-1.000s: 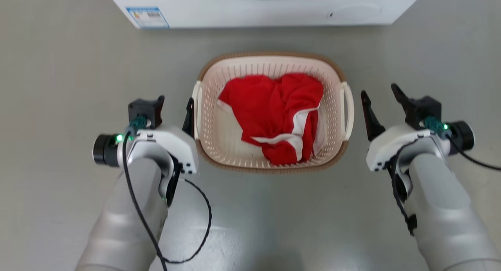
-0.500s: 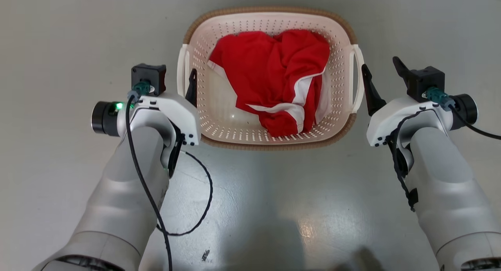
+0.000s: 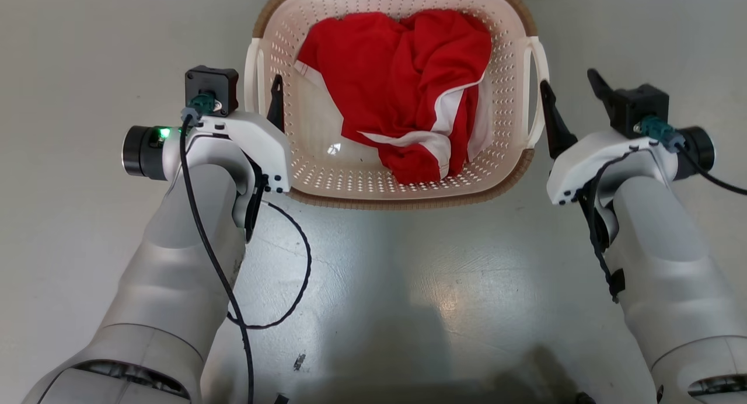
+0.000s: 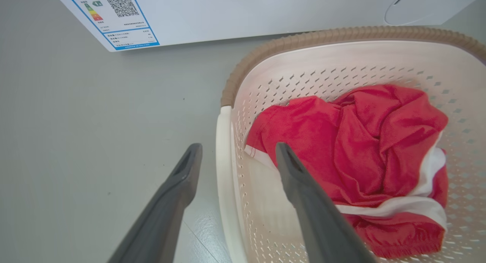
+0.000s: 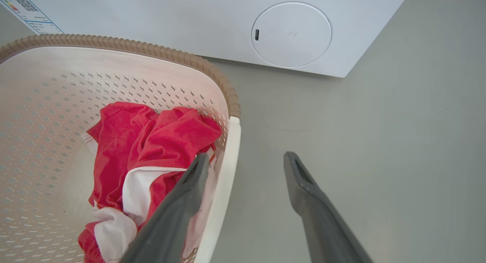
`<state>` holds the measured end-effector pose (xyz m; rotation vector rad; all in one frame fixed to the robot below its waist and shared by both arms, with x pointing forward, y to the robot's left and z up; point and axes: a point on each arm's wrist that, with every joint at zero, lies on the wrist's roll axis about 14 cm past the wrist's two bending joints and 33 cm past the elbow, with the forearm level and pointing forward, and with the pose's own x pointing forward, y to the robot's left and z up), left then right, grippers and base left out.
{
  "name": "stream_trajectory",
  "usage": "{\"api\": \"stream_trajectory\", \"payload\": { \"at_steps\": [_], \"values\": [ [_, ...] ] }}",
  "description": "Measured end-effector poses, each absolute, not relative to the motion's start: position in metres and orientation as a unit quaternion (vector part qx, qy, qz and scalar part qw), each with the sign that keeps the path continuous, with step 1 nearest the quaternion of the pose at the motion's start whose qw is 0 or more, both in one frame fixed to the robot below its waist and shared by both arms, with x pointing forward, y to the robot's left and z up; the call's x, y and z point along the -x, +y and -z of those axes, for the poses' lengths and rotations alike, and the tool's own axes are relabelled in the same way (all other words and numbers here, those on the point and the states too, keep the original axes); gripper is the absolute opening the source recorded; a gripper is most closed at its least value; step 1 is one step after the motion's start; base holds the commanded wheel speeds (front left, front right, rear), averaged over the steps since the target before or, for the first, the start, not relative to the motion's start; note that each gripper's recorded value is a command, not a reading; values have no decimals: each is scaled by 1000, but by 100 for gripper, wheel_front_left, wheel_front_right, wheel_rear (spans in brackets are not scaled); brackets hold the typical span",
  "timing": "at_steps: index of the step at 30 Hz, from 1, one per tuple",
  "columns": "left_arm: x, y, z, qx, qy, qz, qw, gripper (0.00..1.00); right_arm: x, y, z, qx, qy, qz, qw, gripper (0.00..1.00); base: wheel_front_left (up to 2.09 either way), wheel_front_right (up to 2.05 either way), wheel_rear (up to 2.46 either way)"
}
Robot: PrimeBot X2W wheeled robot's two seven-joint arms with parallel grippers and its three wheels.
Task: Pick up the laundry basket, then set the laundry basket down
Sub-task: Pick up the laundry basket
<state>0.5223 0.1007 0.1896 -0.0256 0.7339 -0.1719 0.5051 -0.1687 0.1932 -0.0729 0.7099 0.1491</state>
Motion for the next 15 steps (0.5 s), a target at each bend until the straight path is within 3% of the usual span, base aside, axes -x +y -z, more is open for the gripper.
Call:
{"api": "stream_trajectory", "payload": {
  "at_steps": [15],
  "values": [
    [-518, 110, -163, 9, 380, 71, 922, 100, -510, -159, -168, 32, 358, -84, 929, 100, 0, 0, 0]
  ]
}}
